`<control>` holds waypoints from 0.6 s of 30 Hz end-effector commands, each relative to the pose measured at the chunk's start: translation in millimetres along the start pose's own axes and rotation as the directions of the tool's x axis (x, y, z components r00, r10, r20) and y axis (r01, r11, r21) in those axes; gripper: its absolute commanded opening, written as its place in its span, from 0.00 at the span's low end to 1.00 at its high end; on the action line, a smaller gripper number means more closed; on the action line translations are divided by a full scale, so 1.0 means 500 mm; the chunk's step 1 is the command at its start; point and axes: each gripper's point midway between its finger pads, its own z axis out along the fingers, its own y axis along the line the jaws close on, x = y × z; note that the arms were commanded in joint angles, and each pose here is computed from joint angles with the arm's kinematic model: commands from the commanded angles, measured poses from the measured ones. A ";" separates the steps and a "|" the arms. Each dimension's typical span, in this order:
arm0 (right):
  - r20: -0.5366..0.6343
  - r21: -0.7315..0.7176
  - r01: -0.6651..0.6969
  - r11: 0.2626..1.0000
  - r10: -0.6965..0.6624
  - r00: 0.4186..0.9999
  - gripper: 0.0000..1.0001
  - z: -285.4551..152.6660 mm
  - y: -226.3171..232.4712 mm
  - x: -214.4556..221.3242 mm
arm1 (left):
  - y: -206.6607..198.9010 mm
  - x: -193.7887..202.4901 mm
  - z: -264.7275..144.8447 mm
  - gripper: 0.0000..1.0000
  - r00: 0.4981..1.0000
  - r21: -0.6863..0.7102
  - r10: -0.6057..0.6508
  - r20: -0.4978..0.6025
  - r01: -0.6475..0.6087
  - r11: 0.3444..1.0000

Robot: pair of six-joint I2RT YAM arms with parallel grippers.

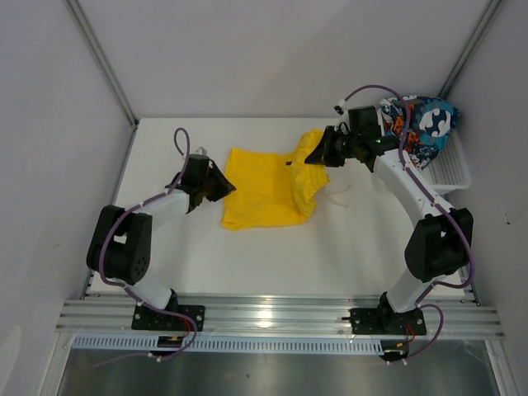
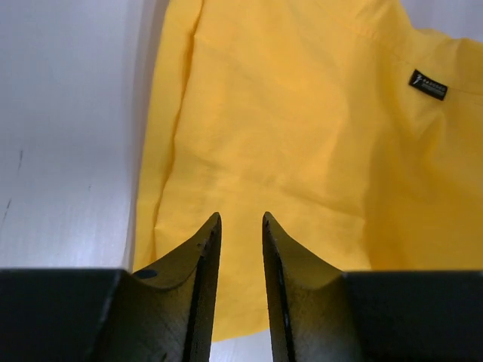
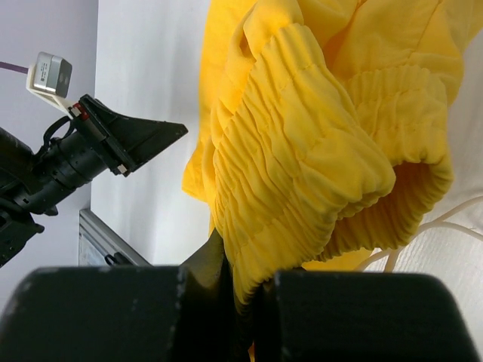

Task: Fold and stack the shorts
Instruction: Fold the shorts

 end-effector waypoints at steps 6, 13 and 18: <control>0.048 -0.073 0.065 0.995 -0.061 0.997 0.00 -0.009 0.048 -0.032 | 0.066 0.000 0.031 0.30 0.995 -0.117 0.093 -0.019 -0.095 0.989; 0.042 -0.102 0.068 0.992 -0.064 0.997 0.00 0.015 0.069 -0.025 | 0.097 0.042 0.075 0.28 0.993 -0.130 0.079 -0.091 -0.091 0.987; 0.028 -0.137 0.080 0.987 -0.076 0.997 0.00 0.052 0.098 -0.014 | 0.114 0.061 0.080 0.25 0.990 -0.146 0.085 -0.111 -0.101 0.984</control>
